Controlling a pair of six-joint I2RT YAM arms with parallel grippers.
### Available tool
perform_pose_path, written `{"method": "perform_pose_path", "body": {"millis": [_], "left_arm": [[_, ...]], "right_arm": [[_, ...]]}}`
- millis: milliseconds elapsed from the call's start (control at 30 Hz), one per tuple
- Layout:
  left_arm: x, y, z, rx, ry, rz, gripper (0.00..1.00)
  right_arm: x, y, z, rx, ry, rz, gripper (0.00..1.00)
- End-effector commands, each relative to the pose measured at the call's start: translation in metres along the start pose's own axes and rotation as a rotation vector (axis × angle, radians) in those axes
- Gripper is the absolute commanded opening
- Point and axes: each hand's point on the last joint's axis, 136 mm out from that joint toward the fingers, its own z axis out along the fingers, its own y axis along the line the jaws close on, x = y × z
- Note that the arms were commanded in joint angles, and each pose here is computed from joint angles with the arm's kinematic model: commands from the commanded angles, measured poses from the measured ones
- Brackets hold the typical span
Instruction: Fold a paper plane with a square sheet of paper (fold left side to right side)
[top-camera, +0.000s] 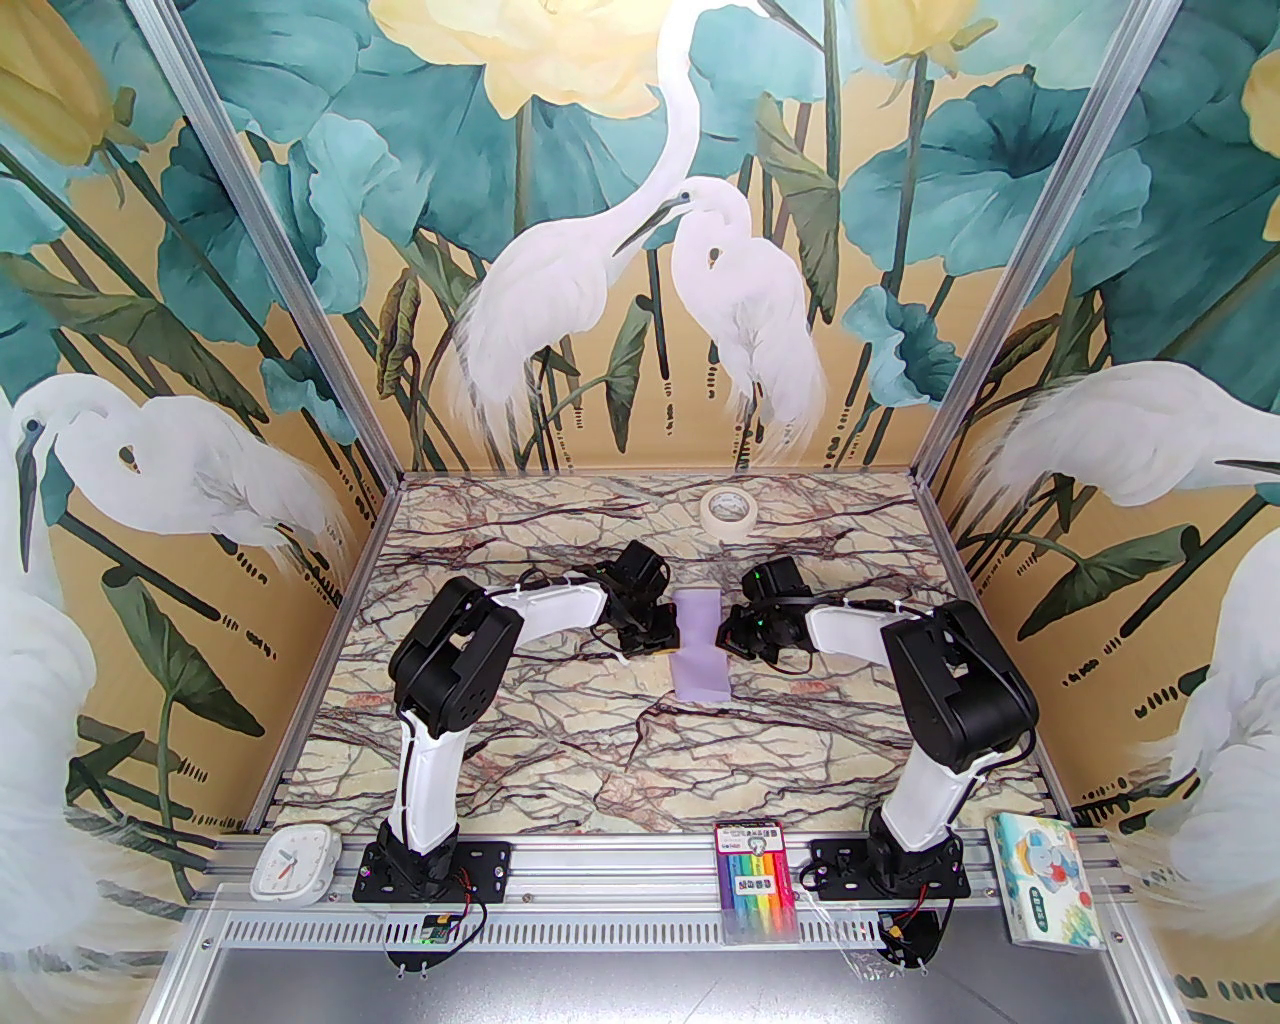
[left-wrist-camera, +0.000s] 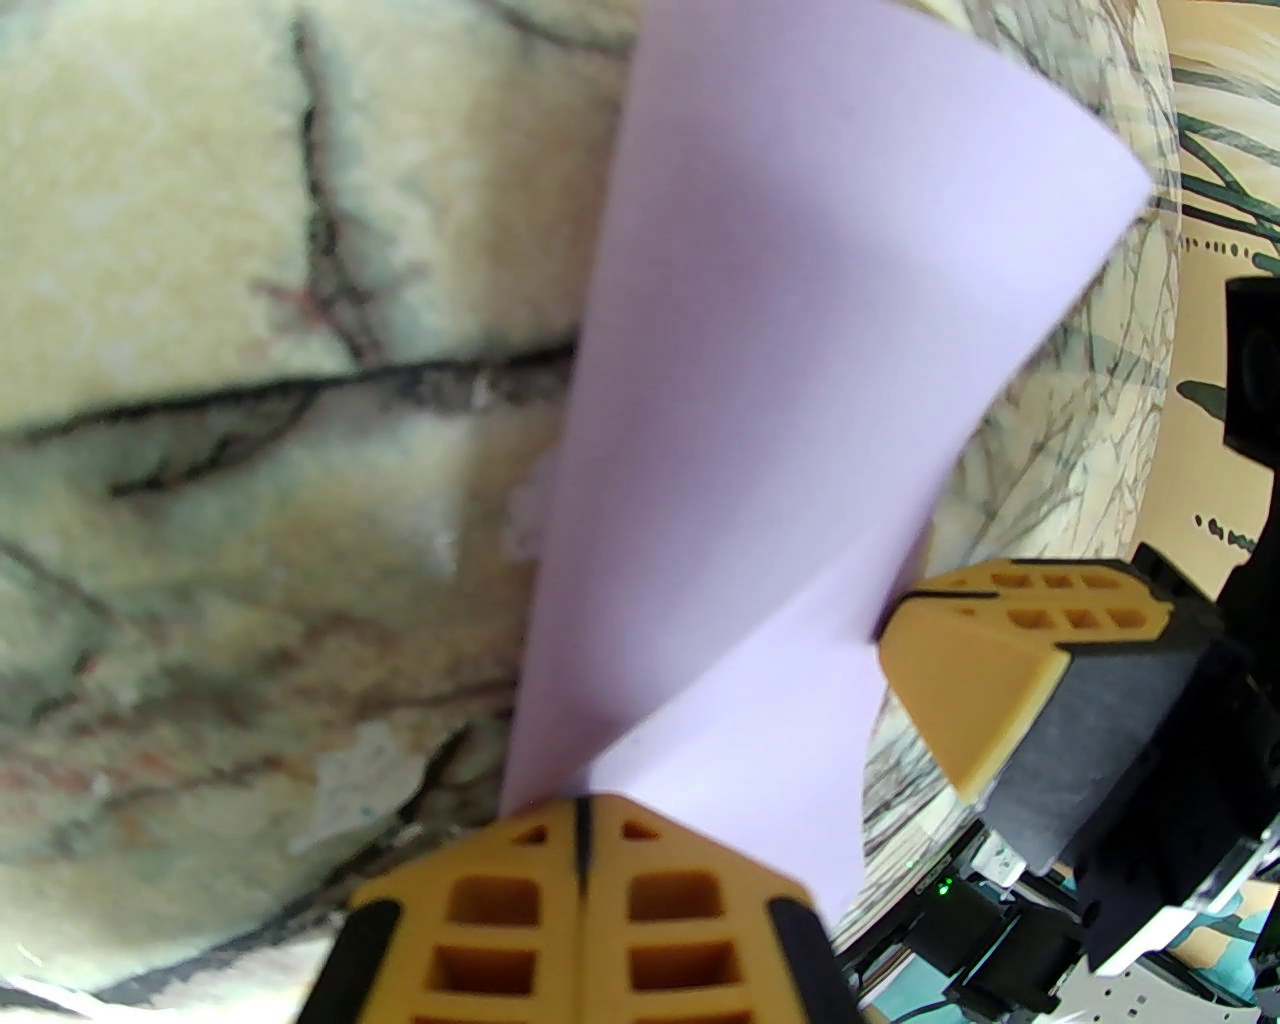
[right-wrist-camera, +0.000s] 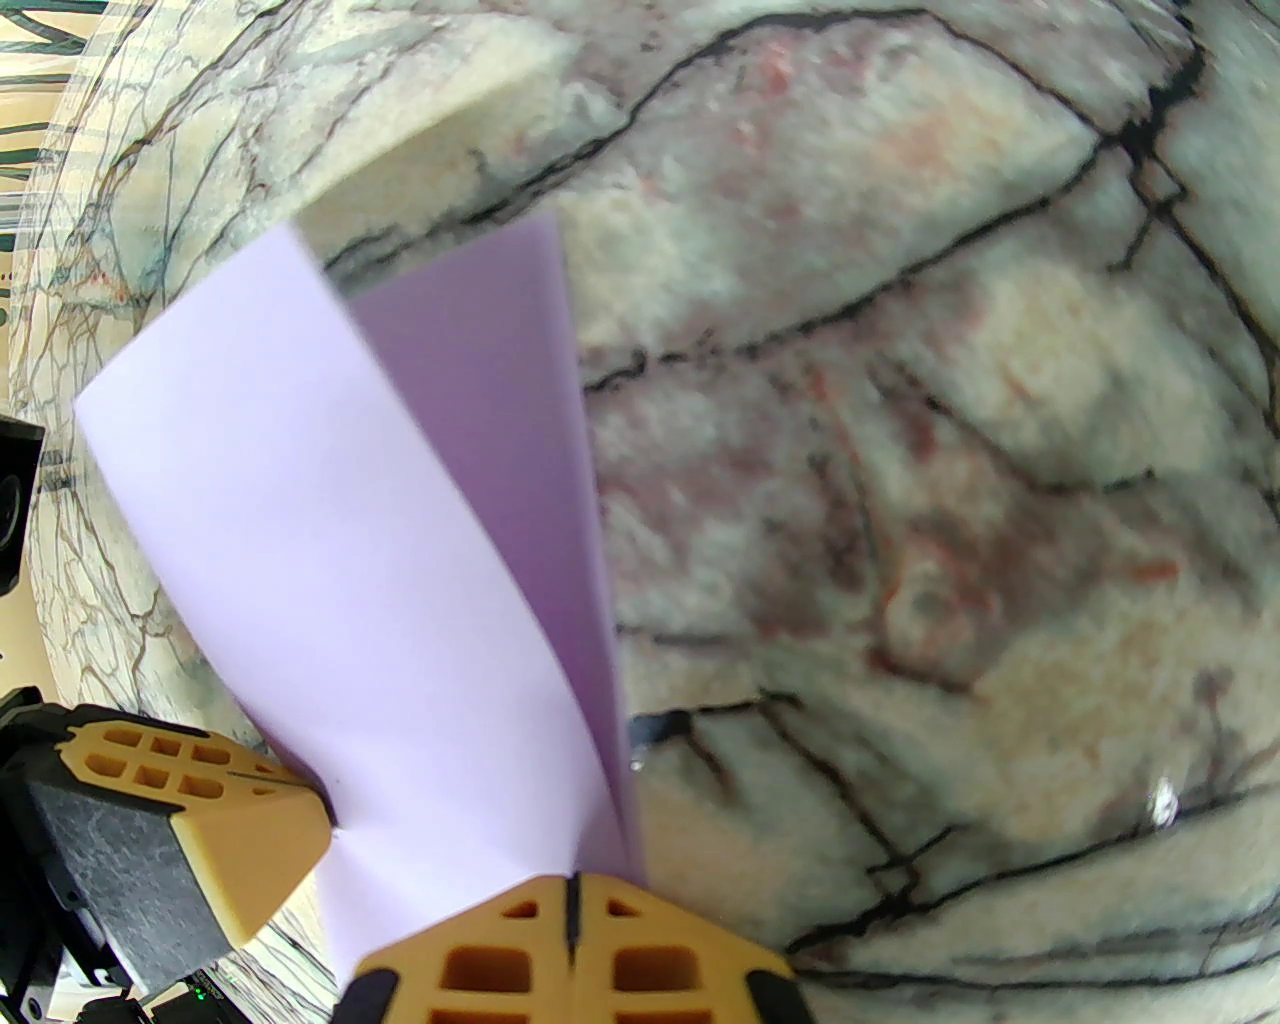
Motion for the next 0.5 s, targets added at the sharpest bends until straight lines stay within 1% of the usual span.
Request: {"method": "perform_pose_path", "body": {"millis": [0,133,200,267,467], "left_arm": [[-0.005,-0.008,-0.015,0.007,-0.004,-0.005,0.02],[-0.025,-0.033,-0.028,0.067,-0.053,0.022,0.03],[-0.034,-0.039,-0.029,0.086,-0.070,0.021,0.04],[-0.040,-0.041,-0.026,0.101,-0.065,0.014,0.04],[-0.055,-0.032,-0.014,0.082,-0.060,0.000,0.05]], "right_arm": [[0.013,-0.024,0.006,0.103,0.034,0.018,0.00],[0.012,-0.024,0.006,0.103,0.033,0.021,0.00],[0.013,-0.024,0.006,0.102,0.035,0.020,0.00],[0.013,-0.025,0.006,0.104,0.034,0.021,0.00],[0.013,-0.024,0.006,0.102,0.033,0.020,0.00]]}}
